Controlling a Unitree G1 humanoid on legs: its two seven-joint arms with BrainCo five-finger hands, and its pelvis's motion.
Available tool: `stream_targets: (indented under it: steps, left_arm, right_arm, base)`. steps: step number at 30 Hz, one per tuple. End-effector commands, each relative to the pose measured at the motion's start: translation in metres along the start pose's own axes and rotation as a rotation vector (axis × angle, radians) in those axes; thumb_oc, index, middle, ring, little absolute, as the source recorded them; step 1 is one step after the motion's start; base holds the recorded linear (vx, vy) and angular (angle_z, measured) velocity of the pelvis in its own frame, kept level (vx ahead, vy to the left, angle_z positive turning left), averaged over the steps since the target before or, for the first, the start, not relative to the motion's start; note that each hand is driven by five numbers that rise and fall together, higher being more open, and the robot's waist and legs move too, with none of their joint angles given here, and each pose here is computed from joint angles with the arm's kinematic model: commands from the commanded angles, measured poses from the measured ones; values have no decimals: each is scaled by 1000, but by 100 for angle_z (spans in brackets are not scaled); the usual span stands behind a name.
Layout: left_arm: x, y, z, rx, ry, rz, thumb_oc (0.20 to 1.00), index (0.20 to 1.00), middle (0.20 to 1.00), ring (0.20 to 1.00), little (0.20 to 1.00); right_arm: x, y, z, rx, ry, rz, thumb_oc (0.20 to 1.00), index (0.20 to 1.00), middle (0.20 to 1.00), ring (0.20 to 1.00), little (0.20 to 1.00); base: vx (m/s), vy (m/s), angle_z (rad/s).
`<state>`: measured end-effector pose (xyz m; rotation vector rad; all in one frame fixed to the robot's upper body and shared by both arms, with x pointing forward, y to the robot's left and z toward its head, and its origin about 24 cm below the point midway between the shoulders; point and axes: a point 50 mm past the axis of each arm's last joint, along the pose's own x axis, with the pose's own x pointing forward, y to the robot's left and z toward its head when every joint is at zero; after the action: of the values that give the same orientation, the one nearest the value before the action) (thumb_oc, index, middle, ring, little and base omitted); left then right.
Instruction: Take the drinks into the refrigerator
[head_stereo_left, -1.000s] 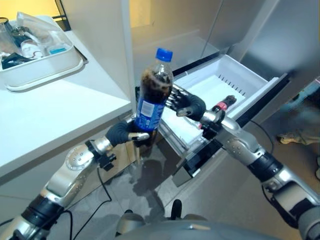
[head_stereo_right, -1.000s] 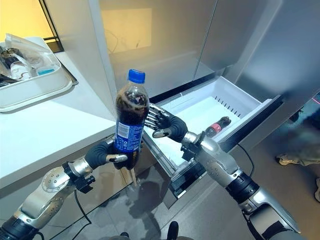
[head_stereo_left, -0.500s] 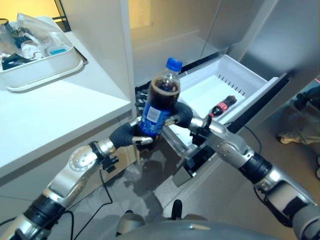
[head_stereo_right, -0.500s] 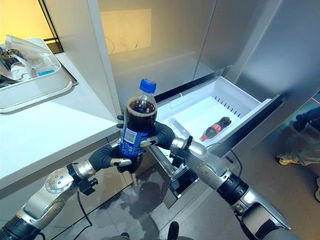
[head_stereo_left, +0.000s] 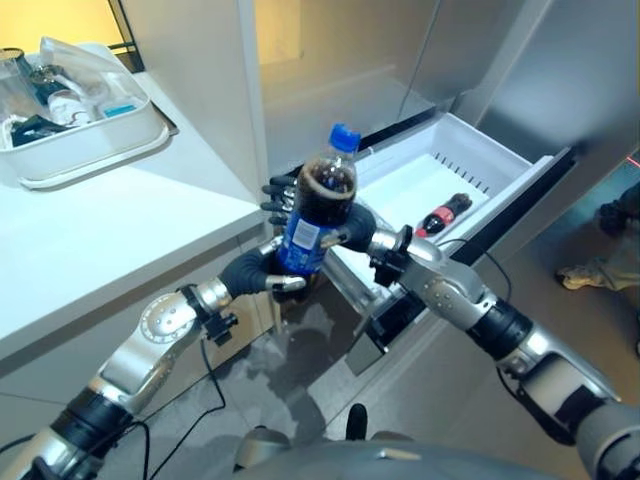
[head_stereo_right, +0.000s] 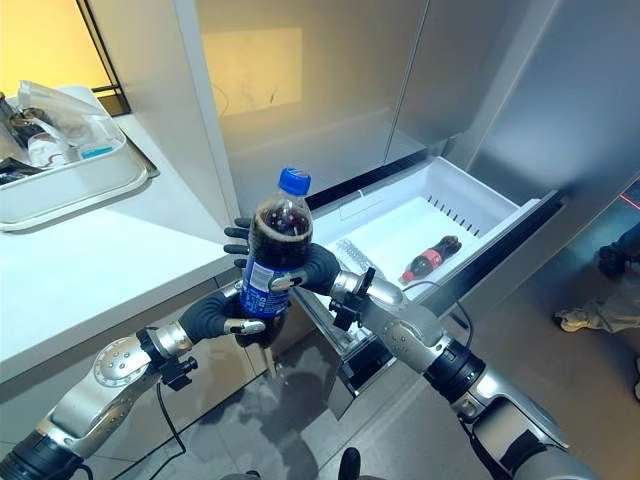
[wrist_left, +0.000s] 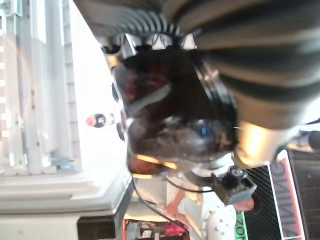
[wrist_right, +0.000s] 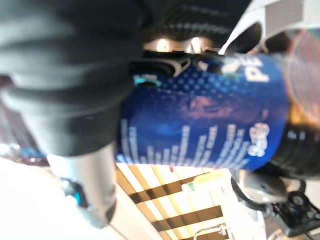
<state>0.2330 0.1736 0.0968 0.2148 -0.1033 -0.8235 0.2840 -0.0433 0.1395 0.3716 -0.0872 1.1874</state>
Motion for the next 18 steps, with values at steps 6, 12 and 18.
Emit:
stream_targets:
  steps: [6, 12, 18]
  left_arm:
    - [21, 6, 34, 113, -182, -20, 200, 200, 200, 200, 200]
    - [21, 6, 32, 106, -183, -10, 200, 200, 200, 200, 200]
    - [21, 6, 33, 84, -189, -14, 1000, 1000, 1000, 1000, 1000]
  right_arm:
    - [43, 45, 34, -27, -132, 276, 200, 200, 200, 200, 200]
    - [37, 44, 34, -29, -124, 276, 200, 200, 200, 200, 200]
    - [31, 38, 36, -30, -145, 231, 200, 200, 200, 200, 200]
  base:
    - [0, 0, 0]
    - [0, 0, 0]
    - [0, 0, 0]
